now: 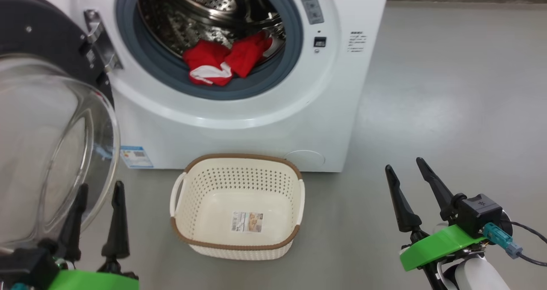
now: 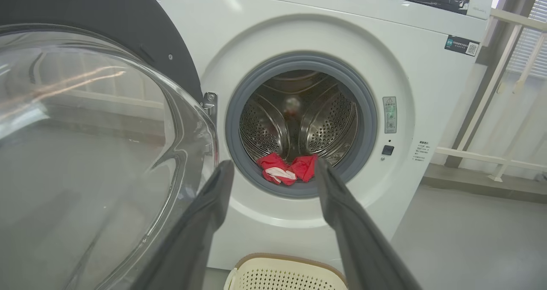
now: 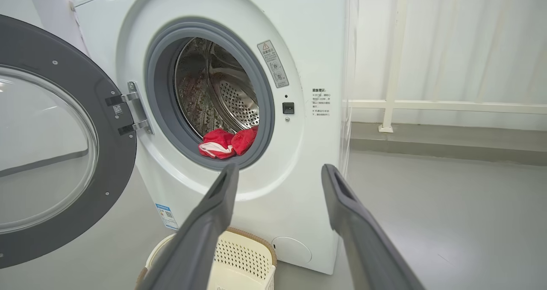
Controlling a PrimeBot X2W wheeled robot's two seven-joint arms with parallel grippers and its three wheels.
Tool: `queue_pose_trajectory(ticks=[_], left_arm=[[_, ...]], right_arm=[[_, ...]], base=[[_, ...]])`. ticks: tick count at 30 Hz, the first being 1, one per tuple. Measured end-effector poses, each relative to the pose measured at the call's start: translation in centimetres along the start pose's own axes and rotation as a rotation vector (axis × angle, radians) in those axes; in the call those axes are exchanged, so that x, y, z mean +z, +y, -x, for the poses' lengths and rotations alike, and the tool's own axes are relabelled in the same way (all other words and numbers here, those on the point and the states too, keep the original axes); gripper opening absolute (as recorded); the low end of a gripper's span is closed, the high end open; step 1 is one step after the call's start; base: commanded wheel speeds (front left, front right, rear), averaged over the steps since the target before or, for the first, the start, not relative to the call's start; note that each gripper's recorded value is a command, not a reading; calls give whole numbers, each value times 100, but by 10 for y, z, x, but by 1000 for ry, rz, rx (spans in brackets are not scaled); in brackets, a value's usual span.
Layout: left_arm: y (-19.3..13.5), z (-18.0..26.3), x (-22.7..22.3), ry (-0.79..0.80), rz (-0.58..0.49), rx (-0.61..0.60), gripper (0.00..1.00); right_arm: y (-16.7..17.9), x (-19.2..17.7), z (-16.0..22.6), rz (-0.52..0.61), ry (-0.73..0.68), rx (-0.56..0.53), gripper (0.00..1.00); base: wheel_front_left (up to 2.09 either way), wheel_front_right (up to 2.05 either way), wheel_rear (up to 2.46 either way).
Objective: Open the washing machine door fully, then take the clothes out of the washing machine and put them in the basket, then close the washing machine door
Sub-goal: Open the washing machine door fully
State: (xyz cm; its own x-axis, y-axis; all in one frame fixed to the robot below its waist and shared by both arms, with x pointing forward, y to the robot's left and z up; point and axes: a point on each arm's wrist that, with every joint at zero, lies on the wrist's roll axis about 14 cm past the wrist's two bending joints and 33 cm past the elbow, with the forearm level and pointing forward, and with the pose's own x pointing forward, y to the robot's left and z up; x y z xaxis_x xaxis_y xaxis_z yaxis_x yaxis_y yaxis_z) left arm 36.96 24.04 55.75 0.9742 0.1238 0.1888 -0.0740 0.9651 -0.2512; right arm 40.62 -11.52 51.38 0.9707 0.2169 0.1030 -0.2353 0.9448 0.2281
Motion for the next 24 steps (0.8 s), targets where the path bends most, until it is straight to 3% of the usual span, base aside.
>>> queue_pose_trajectory(ticks=[11,24], left_arm=[[-20,15,-31,83,3,-74,100],[-25,27,-50,134,-26,-95,100]], right_arm=[[-22,29,26,21,-80,-76,100],[-46,36,59,49,-98,-167,100]], base=[[0,0,0],[0,0,0]])
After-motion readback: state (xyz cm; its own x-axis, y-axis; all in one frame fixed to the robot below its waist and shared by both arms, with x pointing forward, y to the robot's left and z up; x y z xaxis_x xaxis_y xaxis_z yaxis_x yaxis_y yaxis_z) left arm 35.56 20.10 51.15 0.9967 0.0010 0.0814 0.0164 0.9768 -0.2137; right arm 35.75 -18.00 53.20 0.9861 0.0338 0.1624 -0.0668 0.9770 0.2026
